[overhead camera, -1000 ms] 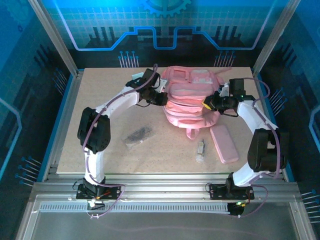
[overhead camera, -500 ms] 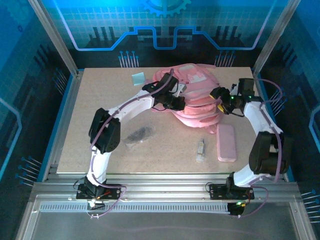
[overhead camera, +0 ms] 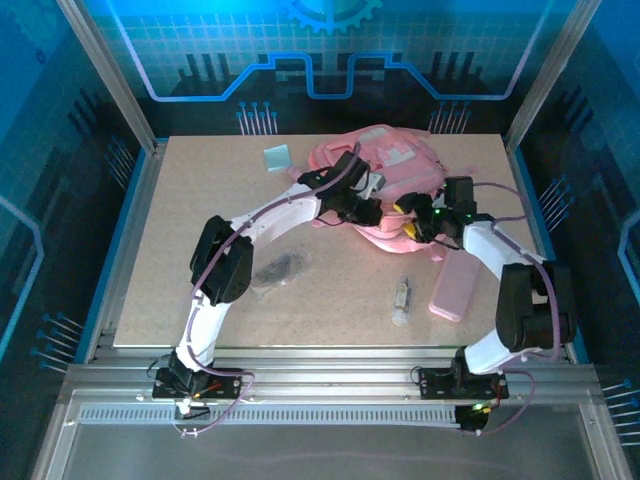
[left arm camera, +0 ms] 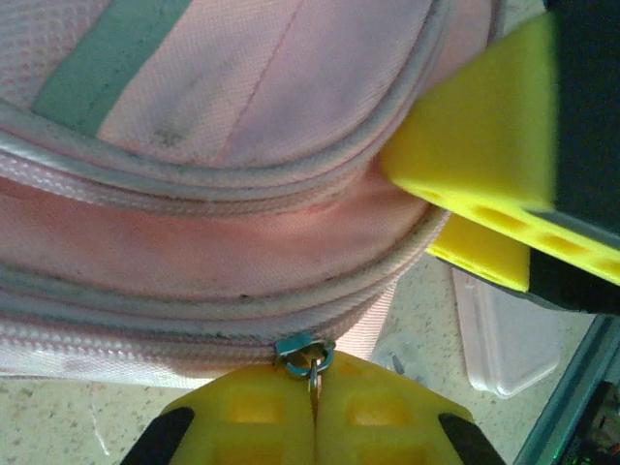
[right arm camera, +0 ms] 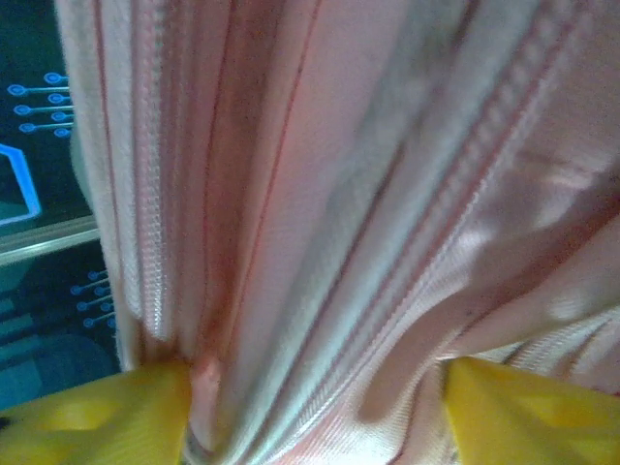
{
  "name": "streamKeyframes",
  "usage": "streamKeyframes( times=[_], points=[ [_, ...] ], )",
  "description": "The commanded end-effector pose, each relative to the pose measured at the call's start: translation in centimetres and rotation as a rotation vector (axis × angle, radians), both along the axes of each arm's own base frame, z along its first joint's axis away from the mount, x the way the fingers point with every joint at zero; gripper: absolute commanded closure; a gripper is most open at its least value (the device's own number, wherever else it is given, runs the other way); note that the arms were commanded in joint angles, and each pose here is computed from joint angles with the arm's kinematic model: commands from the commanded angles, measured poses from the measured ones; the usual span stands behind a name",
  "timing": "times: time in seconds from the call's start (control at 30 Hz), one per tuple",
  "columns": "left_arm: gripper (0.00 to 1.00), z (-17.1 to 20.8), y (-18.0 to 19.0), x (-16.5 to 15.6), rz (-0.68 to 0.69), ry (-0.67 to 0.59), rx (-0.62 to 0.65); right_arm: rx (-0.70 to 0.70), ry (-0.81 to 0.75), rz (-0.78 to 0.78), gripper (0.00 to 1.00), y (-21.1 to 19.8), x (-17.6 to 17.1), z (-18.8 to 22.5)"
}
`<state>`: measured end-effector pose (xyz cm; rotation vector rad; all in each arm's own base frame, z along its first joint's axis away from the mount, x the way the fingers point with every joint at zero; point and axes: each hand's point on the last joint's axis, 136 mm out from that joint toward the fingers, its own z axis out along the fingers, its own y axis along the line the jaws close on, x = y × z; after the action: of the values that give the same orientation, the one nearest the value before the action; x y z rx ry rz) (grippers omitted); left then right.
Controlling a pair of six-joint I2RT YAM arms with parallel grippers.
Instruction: Pack the student bag
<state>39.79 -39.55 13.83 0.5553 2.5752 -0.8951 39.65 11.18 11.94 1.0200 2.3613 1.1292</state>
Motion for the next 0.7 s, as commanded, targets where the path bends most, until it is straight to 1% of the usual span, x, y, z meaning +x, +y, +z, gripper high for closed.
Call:
streamKeyframes(
  times=[0.0, 0.03, 0.07, 0.17, 0.3, 0.37, 0.43, 0.53, 0.63, 0.67],
  points=[
    [1.00, 3.2, -0.3, -1.8, -0.070, -0.051, -0.051, 0.019, -0.083, -0.034, 0.71, 0.6, 2.8, 1.4],
    [1.00, 2.9, -0.1, -1.7, -0.068, -0.056, -0.040, 0.017, -0.085, -0.032, 0.87, 0.6, 2.9, 1.2],
    [1.00, 2.8, 0.2, -1.6, -0.063, -0.063, -0.029, 0.012, -0.091, -0.029, 1.00, 0.6, 2.9, 1.3],
    [1.00, 2.2, 1.8, -0.2, -0.015, -0.091, 0.015, -0.033, -0.108, -0.023, 1.00, 0.1, 2.3, 1.7],
    [1.00, 1.2, 6.2, 3.3, 0.057, -0.212, 0.192, -0.103, -0.124, -0.006, 1.00, -1.0, 0.8, 2.6],
    [1.00, 0.7, 8.8, 4.9, 0.089, -0.239, 0.262, -0.114, -0.122, 0.003, 1.00, -1.3, 0.3, 2.7],
    [1.00, 0.3, 11.3, 6.5, 0.130, -0.218, 0.279, -0.124, -0.116, 0.016, 1.00, -1.4, -0.1, 2.6],
    [1.00, -0.2, 14.3, 8.7, 0.194, -0.194, 0.291, -0.116, -0.112, 0.037, 1.00, -0.8, -0.3, 2.6],
    [1.00, -0.5, 15.8, 10.7, 0.254, -0.208, 0.318, -0.106, -0.118, 0.065, 1.00, 0.2, -0.1, 2.9],
    [0.98, -0.4, 16.0, 11.2, 0.276, -0.209, 0.319, -0.101, -0.122, 0.081, 1.00, 0.8, 0.0, 3.1]
  ],
)
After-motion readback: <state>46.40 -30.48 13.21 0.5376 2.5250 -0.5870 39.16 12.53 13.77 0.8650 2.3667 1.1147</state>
